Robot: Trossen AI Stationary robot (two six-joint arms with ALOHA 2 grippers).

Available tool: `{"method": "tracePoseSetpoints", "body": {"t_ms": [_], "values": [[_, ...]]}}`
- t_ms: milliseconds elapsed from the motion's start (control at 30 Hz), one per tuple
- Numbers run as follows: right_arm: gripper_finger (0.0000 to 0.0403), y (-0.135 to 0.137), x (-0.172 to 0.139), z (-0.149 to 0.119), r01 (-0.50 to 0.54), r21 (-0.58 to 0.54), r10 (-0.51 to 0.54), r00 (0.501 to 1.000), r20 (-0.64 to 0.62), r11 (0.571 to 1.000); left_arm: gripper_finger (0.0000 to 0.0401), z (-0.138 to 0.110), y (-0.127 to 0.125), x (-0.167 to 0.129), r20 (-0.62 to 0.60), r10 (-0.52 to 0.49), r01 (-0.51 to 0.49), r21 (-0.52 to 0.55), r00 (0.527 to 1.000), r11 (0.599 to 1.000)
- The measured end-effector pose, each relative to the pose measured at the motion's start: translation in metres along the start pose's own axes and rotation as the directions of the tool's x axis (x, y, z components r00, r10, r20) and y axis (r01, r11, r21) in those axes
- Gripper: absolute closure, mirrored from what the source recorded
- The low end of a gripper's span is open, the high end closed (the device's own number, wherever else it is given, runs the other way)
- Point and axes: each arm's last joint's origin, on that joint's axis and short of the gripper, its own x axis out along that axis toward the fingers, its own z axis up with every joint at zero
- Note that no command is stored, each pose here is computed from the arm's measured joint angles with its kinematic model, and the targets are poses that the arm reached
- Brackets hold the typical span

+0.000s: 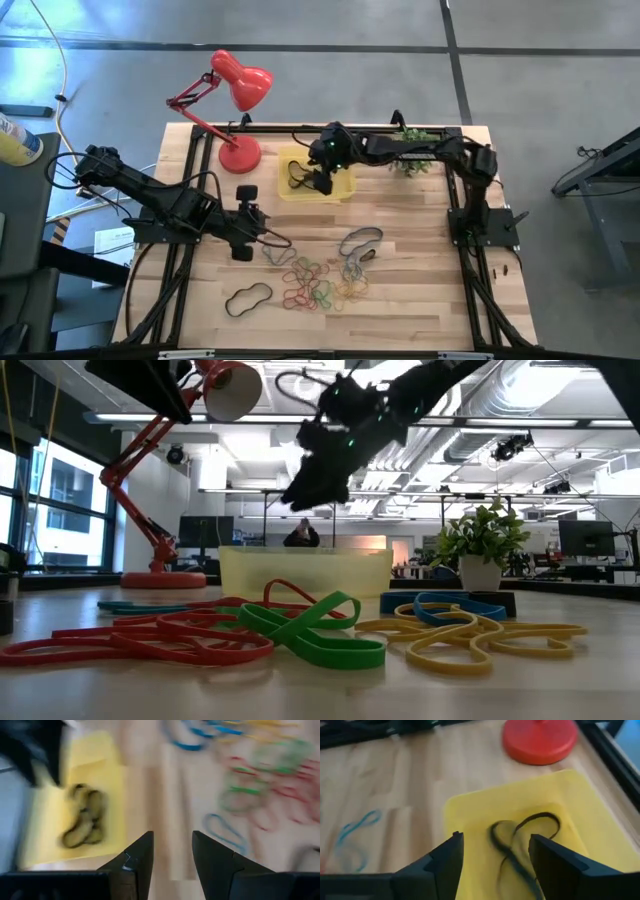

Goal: Pick and place rubber bands into bin
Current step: Put the black rubber band into the yellow container

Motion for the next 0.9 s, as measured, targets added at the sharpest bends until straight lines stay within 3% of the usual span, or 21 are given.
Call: {"method": "tracePoseSetpoints", "body": {"t_ms": [167, 300, 600, 900], "values": [[0.0184, 0.032, -0.035, 0.008, -0.063, -0.085, 0.057, 0.996, -0.07, 0.994, 0.0279, -0.005, -0.01, 0.001, -0.047, -0.279, 0.279, 0.008, 0.959, 0.96], [0.0194, 0.061, -0.064, 0.009, -0.099, -0.133, 0.081, 0.988, -0.132, 0.986, 0.0279, -0.012, -0.025, 0.0, -0.078, -0.378, 0.377, -0.025, 0.923, 0.926], [0.0217, 0.127, -0.125, 0.0, -0.134, -0.163, 0.09, 0.964, -0.251, 0.978, 0.0279, -0.036, -0.07, 0.006, -0.199, -0.414, 0.395, -0.131, 0.888, 0.909], [0.023, 0.175, -0.161, -0.019, -0.049, -0.168, -0.008, 0.946, -0.323, 0.985, 0.0279, -0.043, -0.115, 0.034, -0.23, -0.394, 0.356, -0.189, 0.89, 0.915]]}}
